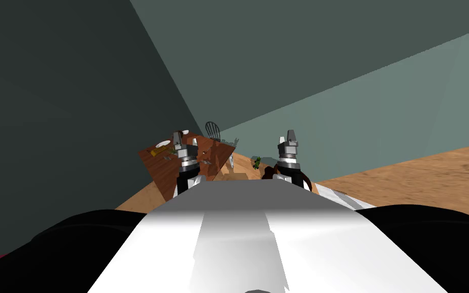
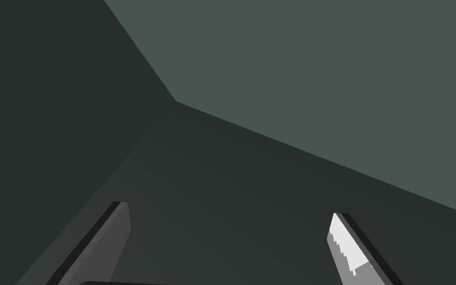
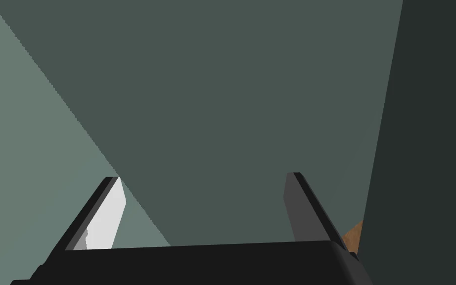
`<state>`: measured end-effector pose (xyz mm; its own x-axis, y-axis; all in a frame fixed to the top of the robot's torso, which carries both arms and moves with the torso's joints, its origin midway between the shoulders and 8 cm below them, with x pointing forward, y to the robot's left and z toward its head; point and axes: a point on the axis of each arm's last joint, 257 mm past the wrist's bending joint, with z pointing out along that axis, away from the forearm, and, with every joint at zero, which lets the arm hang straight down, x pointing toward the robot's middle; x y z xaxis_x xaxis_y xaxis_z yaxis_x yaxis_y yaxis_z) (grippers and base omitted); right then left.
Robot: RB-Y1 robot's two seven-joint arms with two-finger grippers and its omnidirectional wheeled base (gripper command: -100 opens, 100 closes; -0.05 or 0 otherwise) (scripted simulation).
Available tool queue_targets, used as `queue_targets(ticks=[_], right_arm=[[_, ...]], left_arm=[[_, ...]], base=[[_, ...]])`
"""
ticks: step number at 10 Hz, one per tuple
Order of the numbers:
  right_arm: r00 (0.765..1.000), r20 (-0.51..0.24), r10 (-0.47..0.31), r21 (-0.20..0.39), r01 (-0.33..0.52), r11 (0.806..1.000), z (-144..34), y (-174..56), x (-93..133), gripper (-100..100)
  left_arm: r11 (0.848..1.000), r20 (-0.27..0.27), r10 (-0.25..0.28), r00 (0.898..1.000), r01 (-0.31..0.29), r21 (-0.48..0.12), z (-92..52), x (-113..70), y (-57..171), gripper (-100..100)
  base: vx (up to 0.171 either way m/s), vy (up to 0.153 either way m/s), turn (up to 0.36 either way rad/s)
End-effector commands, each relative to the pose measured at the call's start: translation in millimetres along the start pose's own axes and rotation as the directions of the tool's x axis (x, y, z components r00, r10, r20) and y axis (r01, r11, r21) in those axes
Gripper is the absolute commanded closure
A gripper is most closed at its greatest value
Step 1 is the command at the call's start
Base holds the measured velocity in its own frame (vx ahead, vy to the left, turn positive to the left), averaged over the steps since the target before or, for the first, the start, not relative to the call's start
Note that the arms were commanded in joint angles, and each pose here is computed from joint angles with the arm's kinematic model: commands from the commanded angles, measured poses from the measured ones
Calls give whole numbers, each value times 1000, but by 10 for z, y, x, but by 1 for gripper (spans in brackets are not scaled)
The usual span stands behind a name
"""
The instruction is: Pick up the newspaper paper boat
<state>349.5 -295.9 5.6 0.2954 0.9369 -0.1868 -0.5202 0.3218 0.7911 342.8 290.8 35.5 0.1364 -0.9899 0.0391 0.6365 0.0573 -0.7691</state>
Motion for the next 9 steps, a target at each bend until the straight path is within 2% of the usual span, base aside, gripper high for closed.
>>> queue_targets(ticks=[1, 5, 7, 9], right_arm=[[1000, 0, 0, 0, 0, 1000, 0, 0, 0, 0], [1000, 0, 0, 0, 0, 1000, 0, 0, 0, 0], [1000, 0, 0, 0, 0, 1000, 0, 0, 0, 0], [1000, 0, 0, 0, 0, 1000, 0, 0, 0, 0]], left_arm=[[999, -35, 20, 999, -21, -26, 4, -1, 77, -100], [991, -96, 73, 993, -83, -105, 19, -108, 338, -100], [979, -121, 110, 987, -128, -156, 32, -228, 522, -100], [960, -141, 153, 978, -181, -212, 47, -399, 731, -100]], base=[[-2, -42, 35], [17, -78, 52], [31, -71, 62], [49, -77, 76]])
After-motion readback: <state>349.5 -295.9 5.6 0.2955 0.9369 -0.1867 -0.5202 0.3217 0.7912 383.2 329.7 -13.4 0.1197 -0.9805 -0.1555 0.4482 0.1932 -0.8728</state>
